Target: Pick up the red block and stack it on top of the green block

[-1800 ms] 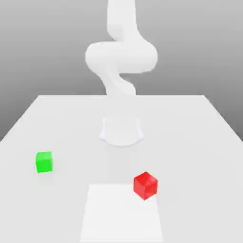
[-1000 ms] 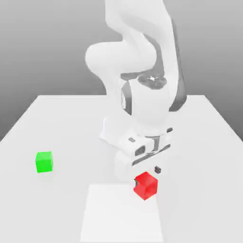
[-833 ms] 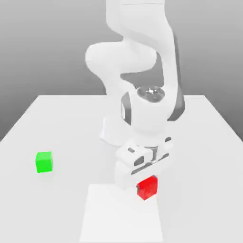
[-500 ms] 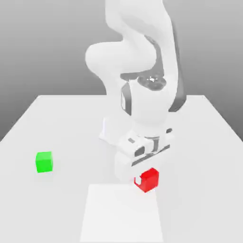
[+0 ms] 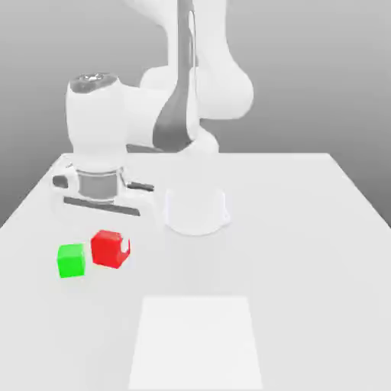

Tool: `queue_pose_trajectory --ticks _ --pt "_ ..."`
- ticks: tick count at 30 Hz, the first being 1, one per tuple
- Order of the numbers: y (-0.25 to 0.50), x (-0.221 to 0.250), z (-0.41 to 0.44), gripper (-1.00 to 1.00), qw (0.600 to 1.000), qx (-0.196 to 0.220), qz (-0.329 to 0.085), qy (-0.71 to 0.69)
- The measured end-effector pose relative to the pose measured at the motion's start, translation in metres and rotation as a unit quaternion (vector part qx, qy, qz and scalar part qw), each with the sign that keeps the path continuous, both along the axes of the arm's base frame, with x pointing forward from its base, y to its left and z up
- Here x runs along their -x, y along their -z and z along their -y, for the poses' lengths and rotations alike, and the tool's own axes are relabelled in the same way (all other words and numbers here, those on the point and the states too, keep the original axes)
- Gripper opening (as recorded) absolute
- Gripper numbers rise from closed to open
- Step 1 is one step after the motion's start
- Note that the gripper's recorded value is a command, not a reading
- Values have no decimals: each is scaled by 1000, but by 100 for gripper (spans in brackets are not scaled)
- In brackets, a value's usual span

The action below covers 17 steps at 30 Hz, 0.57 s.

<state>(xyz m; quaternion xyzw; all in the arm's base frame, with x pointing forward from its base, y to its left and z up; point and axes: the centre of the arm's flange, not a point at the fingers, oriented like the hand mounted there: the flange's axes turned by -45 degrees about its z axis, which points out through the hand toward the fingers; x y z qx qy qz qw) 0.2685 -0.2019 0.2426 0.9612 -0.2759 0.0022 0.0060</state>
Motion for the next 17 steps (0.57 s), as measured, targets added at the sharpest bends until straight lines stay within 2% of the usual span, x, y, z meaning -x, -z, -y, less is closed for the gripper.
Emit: queue_pose_trajectory --ticks 5,14,15,17 --pt "2 61 60 -100 983 -8 2 185" --pt "57 67 64 -100 979 -9 3 202" --pt "61 67 64 100 979 -8 2 202" --pt "61 65 63 100 980 -8 2 199"
